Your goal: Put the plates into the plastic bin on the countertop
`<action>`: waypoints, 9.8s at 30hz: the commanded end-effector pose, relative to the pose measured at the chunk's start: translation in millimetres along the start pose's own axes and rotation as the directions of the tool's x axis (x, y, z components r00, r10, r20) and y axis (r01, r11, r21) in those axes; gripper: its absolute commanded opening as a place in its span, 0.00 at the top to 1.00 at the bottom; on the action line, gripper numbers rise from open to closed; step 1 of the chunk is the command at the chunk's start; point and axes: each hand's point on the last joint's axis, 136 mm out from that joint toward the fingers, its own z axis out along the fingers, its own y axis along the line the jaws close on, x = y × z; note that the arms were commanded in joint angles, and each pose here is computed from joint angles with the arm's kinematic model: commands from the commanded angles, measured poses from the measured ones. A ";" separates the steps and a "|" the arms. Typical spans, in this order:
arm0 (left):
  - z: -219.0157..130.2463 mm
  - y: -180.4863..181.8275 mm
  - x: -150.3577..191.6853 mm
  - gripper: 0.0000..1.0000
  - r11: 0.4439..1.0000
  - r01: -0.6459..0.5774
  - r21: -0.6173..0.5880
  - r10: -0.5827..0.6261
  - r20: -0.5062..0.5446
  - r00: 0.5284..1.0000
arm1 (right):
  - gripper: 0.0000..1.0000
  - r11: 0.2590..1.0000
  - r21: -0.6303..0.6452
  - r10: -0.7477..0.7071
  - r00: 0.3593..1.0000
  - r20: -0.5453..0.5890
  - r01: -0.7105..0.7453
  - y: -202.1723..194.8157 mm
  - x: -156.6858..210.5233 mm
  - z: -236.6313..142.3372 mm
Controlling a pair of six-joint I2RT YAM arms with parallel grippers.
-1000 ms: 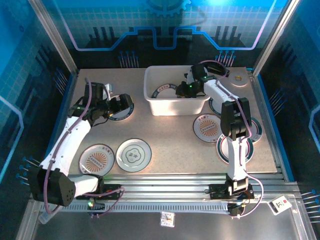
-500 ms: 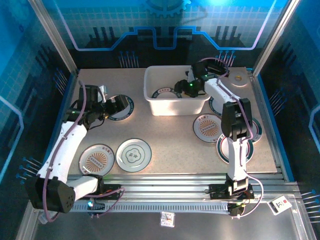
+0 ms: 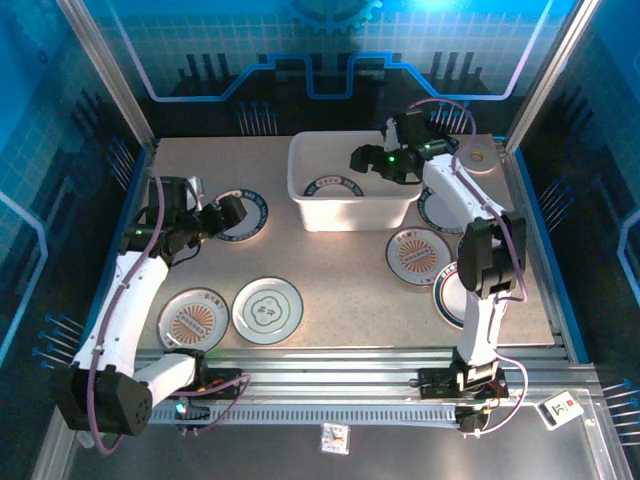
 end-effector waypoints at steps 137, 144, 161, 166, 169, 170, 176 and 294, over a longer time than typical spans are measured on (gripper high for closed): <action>-21.9 -29.0 -78.3 1.00 0.962 0.071 0.262 -0.104 0.114 0.988 | 0.18 0.923 -0.352 -0.102 0.981 0.165 0.155 122.4 108.4 -174.1; -36.5 -87.8 -66.1 1.00 0.922 -0.080 0.379 0.047 0.095 0.994 | 0.33 0.844 -0.500 -0.132 0.979 0.156 0.194 156.2 92.0 -176.9; -37.1 -156.8 -27.9 1.00 0.843 -0.167 0.512 0.176 0.031 0.984 | 0.46 0.846 -0.506 -0.102 0.983 0.150 0.165 144.3 82.7 -149.6; -37.8 -164.2 -21.5 1.00 0.832 -0.165 0.529 0.184 0.017 0.983 | 0.48 0.880 -0.461 -0.048 0.986 0.159 0.117 125.6 77.3 -137.7; -37.1 -166.6 -17.0 1.00 0.829 -0.165 0.535 0.190 0.008 0.982 | 0.50 0.889 -0.451 -0.003 0.987 0.163 0.077 114.8 73.5 -131.9; -37.0 -167.6 -15.3 1.00 0.827 -0.165 0.538 0.193 0.005 0.981 | 0.51 0.891 -0.448 0.005 0.986 0.164 0.070 112.4 73.0 -130.6; -35.4 -174.2 -7.6 1.00 0.816 -0.171 0.553 0.208 -0.005 0.978 | 0.53 0.870 -0.486 0.005 0.986 0.167 0.078 118.6 70.7 -127.9; 13.4 25.1 42.2 0.11 0.994 0.100 0.050 -0.086 -0.226 0.970 | 0.11 0.999 0.026 0.026 0.994 -0.104 -0.023 -11.6 17.5 20.6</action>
